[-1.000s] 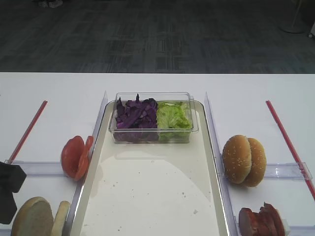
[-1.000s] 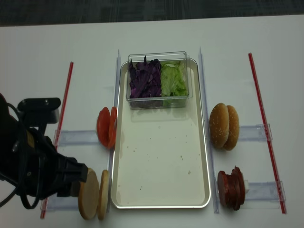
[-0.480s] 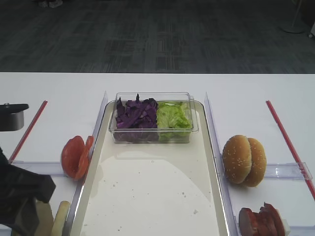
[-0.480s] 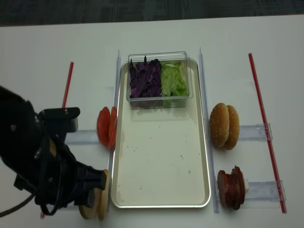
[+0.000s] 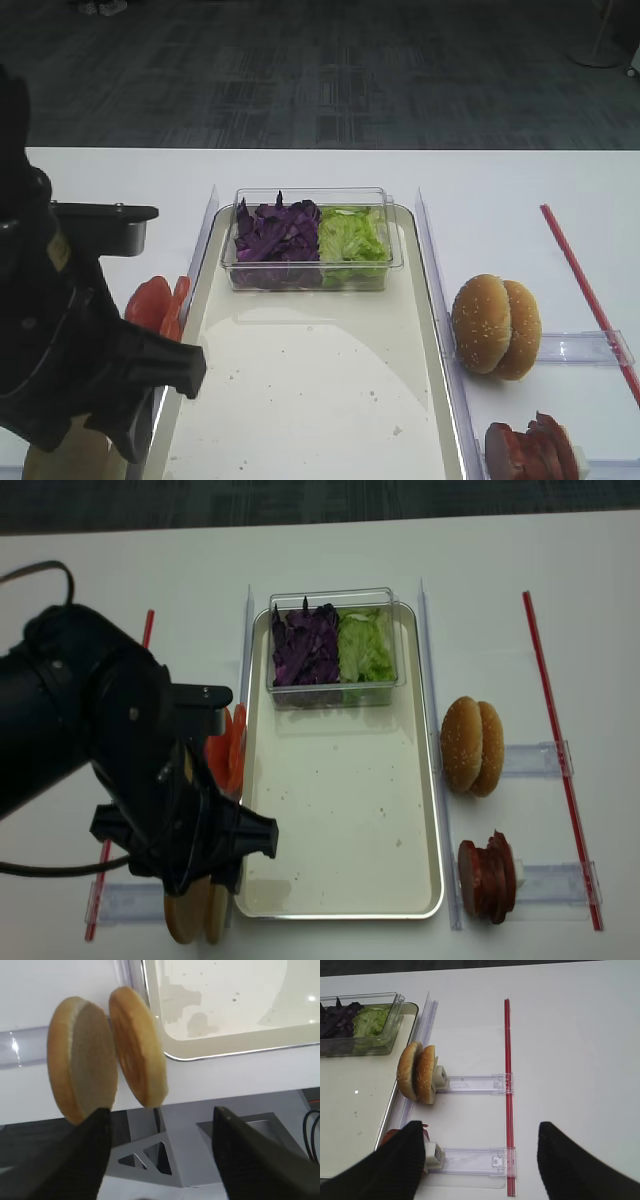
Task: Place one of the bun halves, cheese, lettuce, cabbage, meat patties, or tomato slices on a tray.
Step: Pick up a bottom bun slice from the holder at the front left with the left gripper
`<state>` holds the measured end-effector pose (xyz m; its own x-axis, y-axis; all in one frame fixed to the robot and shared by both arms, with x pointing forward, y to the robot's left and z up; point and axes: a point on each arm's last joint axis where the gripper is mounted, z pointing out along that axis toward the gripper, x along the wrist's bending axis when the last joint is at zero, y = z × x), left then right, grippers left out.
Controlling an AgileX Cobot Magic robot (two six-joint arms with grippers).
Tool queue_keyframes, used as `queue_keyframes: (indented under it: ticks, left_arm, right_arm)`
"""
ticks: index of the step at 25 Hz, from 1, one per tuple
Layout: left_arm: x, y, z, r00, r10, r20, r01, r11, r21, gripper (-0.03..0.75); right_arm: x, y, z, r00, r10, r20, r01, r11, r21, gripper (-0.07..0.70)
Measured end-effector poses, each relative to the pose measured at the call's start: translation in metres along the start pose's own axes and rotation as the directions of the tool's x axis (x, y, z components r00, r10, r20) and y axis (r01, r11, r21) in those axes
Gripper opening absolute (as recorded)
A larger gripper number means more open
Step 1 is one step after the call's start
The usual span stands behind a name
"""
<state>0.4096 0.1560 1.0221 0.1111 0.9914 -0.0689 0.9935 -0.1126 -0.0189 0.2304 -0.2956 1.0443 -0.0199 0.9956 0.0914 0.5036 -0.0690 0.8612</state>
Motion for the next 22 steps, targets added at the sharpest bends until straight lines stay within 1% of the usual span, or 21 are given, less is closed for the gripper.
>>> queue_keyframes:
  ticks: [2, 4, 7, 12, 13, 18, 22]
  left_arm:
    - [-0.005, 0.001, 0.004, 1.000, 0.006, -0.007, -0.006, 1.000, -0.002, 0.417]
    - [-0.009, 0.003, 0.007, 1.000, 0.010, -0.015, -0.010, 1.000, -0.021, 0.417]
    - [-0.013, 0.004, 0.011, 0.999, 0.027, -0.039, -0.028, 0.999, -0.042, 0.416]
    - [-0.014, 0.010, 0.021, 0.995, 0.025, -0.098, -0.028, 0.999, -0.031, 0.415]
    - [-0.015, 0.012, 0.025, 0.994, 0.016, -0.107, -0.019, 0.999, -0.029, 0.414]
    - [-0.017, 0.017, 0.031, 0.993, 0.009, -0.119, -0.013, 1.000, -0.027, 0.389]
    - [-0.018, 0.019, 0.039, 0.991, 0.012, -0.134, -0.014, 1.000, -0.012, 0.372]
  right_arm:
    - [0.000, 0.000, 0.000, 1.000, 0.000, 0.000, 0.000, 1.000, 0.000, 0.505]
    - [0.000, 0.000, 0.000, 1.000, 0.000, 0.000, 0.000, 1.000, 0.000, 0.505]
    - [0.000, 0.000, 0.000, 1.000, 0.000, 0.000, 0.000, 1.000, 0.000, 0.505]
    - [0.000, 0.000, 0.000, 1.000, 0.000, 0.000, 0.000, 1.000, 0.000, 0.505]
    - [0.000, 0.000, 0.000, 1.000, 0.000, 0.000, 0.000, 1.000, 0.000, 0.505]
    - [0.000, 0.000, 0.000, 1.000, 0.000, 0.000, 0.000, 1.000, 0.000, 0.505]
    - [0.000, 0.000, 0.000, 1.000, 0.000, 0.000, 0.000, 1.000, 0.000, 0.505]
